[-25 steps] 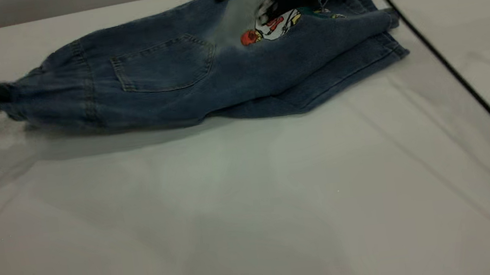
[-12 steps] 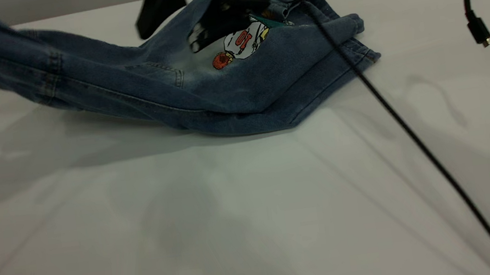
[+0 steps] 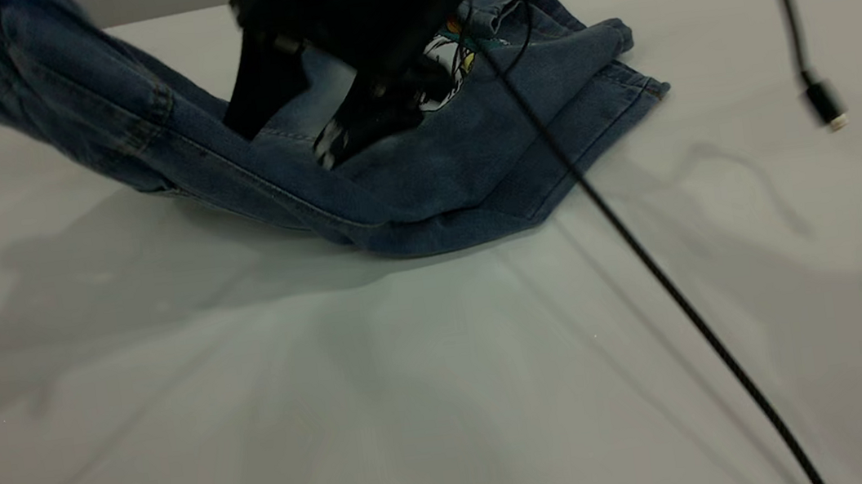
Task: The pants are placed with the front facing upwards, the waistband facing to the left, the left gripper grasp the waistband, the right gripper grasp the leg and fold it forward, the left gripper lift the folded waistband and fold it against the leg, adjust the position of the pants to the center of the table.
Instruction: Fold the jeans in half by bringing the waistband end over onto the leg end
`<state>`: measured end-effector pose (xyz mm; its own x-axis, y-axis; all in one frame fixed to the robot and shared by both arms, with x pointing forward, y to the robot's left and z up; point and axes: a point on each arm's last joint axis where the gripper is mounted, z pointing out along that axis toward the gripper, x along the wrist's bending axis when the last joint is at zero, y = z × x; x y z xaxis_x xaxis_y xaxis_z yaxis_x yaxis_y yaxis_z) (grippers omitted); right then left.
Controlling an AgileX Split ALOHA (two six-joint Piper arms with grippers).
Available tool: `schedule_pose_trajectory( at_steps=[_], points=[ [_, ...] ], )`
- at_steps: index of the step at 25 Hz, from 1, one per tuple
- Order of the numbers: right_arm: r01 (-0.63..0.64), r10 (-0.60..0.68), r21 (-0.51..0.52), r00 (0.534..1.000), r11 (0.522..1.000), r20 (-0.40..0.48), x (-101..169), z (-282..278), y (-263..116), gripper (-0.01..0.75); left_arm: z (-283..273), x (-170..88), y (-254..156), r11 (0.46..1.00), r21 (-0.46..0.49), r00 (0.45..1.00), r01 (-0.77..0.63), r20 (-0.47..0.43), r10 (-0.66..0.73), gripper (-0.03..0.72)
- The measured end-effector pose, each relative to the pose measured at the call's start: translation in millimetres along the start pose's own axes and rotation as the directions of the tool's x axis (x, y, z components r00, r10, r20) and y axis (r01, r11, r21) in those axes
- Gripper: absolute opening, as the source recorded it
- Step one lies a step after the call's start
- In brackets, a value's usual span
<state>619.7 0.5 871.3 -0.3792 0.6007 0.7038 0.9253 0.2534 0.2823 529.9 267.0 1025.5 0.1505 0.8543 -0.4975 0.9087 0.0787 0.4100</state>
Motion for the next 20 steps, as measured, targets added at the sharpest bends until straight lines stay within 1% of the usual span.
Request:
schedule_pose_trajectory(
  at_steps=[3, 5, 7, 9, 13, 14, 16, 18, 20],
  points=[
    [0.016, -0.016, 0.017, 1.000, 1.000, -0.016, 8.6, 10.8, -6.0, 0.515, -1.7, -1.9, 2.6, 0.999, -0.036, 1.000, -0.002, -0.006, 0.001, 0.085],
    [0.045, -0.045, 0.024, 0.999, 0.999, -0.023, 14.1, 13.9, -8.2, 0.515, -1.4, -1.1, 2.8, 0.999, -0.037, 1.000, -0.006, -0.013, 0.005, 0.085],
    [0.048, -0.048, 0.018, 0.999, 0.999, -0.021, 13.4, 10.5, -6.4, 0.515, -1.4, -1.1, 2.2, 0.999, -0.031, 1.000, -0.010, -0.014, 0.009, 0.085],
    [0.050, -0.050, -0.005, 0.999, 0.999, -0.004, 6.4, -2.8, 1.1, 0.515, -1.4, -1.1, 2.1, 0.999, -0.030, 1.000, -0.014, -0.013, 0.013, 0.085],
    [0.076, -0.073, -0.062, 0.996, 0.995, 0.057, -9.4, -39.3, 18.1, 0.514, -0.7, -4.4, 1.6, 0.999, -0.027, 1.000, -0.021, -0.006, 0.020, 0.085],
    [0.087, -0.081, -0.073, 0.993, 0.993, 0.086, -15.8, -46.3, 21.2, 0.514, 0.3, -7.1, 1.0, 0.999, -0.023, 1.000, -0.028, -0.002, 0.028, 0.085],
    [0.084, -0.070, -0.085, 0.985, 0.993, 0.158, -37.3, -59.1, 25.4, 0.514, 0.9, -14.7, -0.7, 0.999, -0.017, 0.999, -0.051, 0.010, 0.051, 0.085],
    [0.054, -0.038, -0.067, 0.974, 0.996, 0.225, -60.6, -64.3, 23.8, 0.514, 2.7, -22.7, -2.6, 0.997, -0.009, 0.997, -0.075, 0.023, 0.075, 0.085],
    [0.037, -0.027, -0.036, 0.966, 0.999, 0.257, -70.9, -60.5, 19.4, 0.514, 3.6, -29.5, -3.4, 0.995, -0.006, 0.995, -0.097, 0.033, 0.097, 0.085]
  ],
)
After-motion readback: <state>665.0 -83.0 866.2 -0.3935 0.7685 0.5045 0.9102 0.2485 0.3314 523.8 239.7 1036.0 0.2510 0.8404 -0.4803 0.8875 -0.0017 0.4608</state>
